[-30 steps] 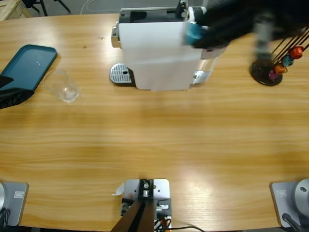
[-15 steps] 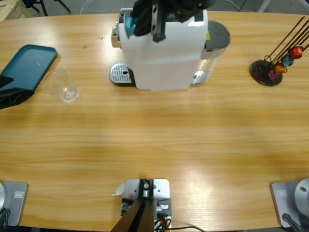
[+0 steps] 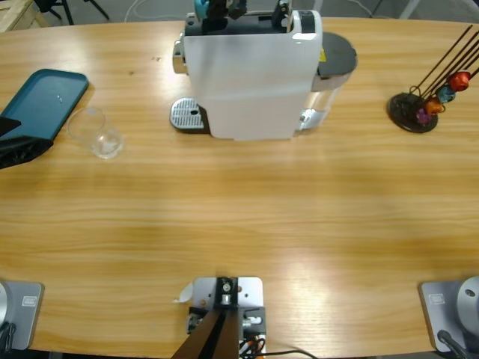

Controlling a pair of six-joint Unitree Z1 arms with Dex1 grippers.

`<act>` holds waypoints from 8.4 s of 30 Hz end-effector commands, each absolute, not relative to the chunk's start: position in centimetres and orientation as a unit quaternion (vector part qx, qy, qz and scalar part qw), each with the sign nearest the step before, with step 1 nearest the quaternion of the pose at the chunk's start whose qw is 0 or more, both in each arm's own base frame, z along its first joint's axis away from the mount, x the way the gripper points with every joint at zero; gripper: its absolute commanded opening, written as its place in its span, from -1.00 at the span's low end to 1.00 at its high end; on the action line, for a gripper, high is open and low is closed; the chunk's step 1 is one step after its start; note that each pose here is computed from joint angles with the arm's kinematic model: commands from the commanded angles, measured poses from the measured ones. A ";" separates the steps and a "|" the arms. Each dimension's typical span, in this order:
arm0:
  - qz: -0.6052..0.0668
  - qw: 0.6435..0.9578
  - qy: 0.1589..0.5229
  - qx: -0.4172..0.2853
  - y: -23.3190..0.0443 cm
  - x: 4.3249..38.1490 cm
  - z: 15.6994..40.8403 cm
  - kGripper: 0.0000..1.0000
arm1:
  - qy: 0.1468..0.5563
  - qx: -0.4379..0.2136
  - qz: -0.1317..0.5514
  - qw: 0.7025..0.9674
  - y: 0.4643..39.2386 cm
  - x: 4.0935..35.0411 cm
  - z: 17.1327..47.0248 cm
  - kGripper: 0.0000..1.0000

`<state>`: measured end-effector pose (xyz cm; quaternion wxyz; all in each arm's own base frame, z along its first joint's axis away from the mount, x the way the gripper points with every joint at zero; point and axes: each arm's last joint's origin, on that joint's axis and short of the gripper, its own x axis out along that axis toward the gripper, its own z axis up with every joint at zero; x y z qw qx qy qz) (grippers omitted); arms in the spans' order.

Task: Pour coffee

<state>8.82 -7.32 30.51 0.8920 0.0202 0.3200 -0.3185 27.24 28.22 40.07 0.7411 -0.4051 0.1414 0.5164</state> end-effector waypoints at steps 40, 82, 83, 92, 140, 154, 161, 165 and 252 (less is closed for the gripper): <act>-0.314 0.889 0.332 0.034 -7.1 8.6 29.3 0.91 | 0.196 -0.404 0.508 0.735 30.4 31.8 35.6 0.14; -0.313 0.900 0.301 0.031 -6.6 8.0 29.8 0.91 | 0.187 -0.117 0.267 0.938 19.3 20.2 42.8 -1.00; -0.317 0.899 0.299 0.030 -6.5 7.9 29.8 0.93 | 0.189 -0.127 0.263 0.937 20.0 20.9 42.2 -1.00; -0.321 0.899 0.295 0.029 -6.4 7.6 29.8 0.87 | 0.201 -0.177 0.245 0.932 25.4 26.5 39.1 -1.00; -0.319 0.899 0.297 0.029 -6.4 7.7 29.8 0.90 | 0.278 -0.226 0.322 0.877 36.6 26.6 30.0 -1.00; -0.320 0.898 0.300 0.031 -6.5 7.8 29.7 0.89 | 0.309 -0.203 0.321 0.872 35.8 25.9 24.2 -1.00; -0.319 0.898 0.302 0.031 -6.5 7.9 29.7 0.92 | 0.316 -0.199 0.319 0.871 35.3 25.5 22.6 -1.00; -0.319 0.898 0.302 0.031 -6.5 7.9 29.6 0.92 | 0.313 -0.196 0.320 0.872 35.0 25.3 22.8 -1.00; -0.145 0.899 0.408 0.067 -12.8 18.1 19.5 -0.55 | 0.328 -0.137 0.385 0.852 10.1 7.5 29.1 1.00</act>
